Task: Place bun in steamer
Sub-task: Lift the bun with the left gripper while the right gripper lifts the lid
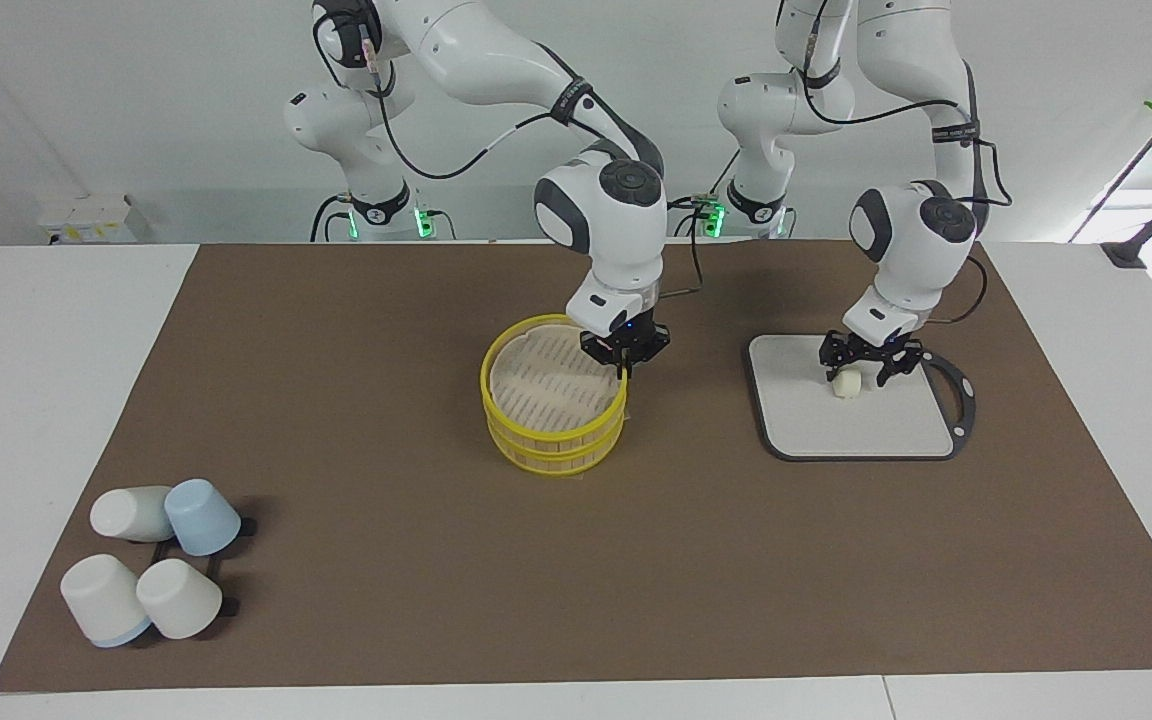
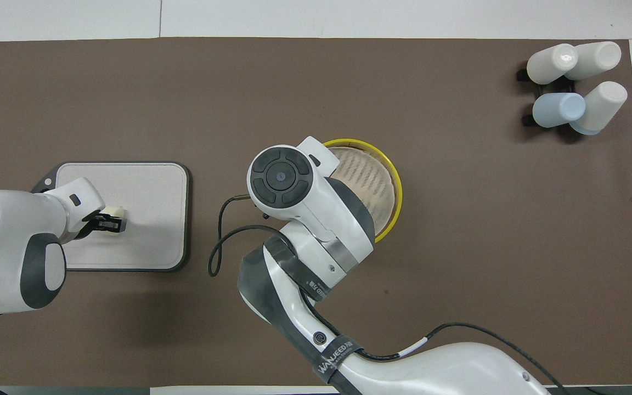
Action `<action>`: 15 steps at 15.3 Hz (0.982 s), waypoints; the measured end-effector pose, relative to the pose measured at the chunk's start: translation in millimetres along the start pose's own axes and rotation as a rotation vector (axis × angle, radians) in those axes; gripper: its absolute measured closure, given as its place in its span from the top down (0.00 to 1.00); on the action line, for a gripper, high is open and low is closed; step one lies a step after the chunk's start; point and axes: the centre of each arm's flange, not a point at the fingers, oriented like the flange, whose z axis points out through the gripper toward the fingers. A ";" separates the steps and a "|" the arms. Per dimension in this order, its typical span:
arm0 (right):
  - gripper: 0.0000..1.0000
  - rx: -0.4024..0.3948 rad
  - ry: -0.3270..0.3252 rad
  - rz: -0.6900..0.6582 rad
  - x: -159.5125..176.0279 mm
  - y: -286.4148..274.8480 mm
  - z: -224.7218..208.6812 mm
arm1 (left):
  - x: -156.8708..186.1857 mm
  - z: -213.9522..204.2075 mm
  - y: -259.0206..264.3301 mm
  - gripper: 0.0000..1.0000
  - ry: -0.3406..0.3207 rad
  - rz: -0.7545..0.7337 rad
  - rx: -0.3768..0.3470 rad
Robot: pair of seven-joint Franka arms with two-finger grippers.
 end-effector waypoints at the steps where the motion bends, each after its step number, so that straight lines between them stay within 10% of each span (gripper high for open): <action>1: 0.08 -0.043 -0.026 -0.020 7.4 15.5 -12.0 | 0.0 0.0 0.1 0.41 0.000 -0.007 0.000; 3: 0.08 -0.085 -0.062 -0.054 21.9 48.9 -45.3 | 0.7 -0.6 0.7 0.23 -0.001 -0.015 0.000; 7: 0.08 -0.120 -0.132 -0.126 30.4 130.9 -108.1 | 39.8 -40.1 34.7 0.23 -0.049 -0.140 -0.041; 15: 0.08 -0.160 -0.224 -0.238 39.1 248.0 -142.5 | 163.8 -170.4 301.2 0.23 -0.011 -0.507 -0.149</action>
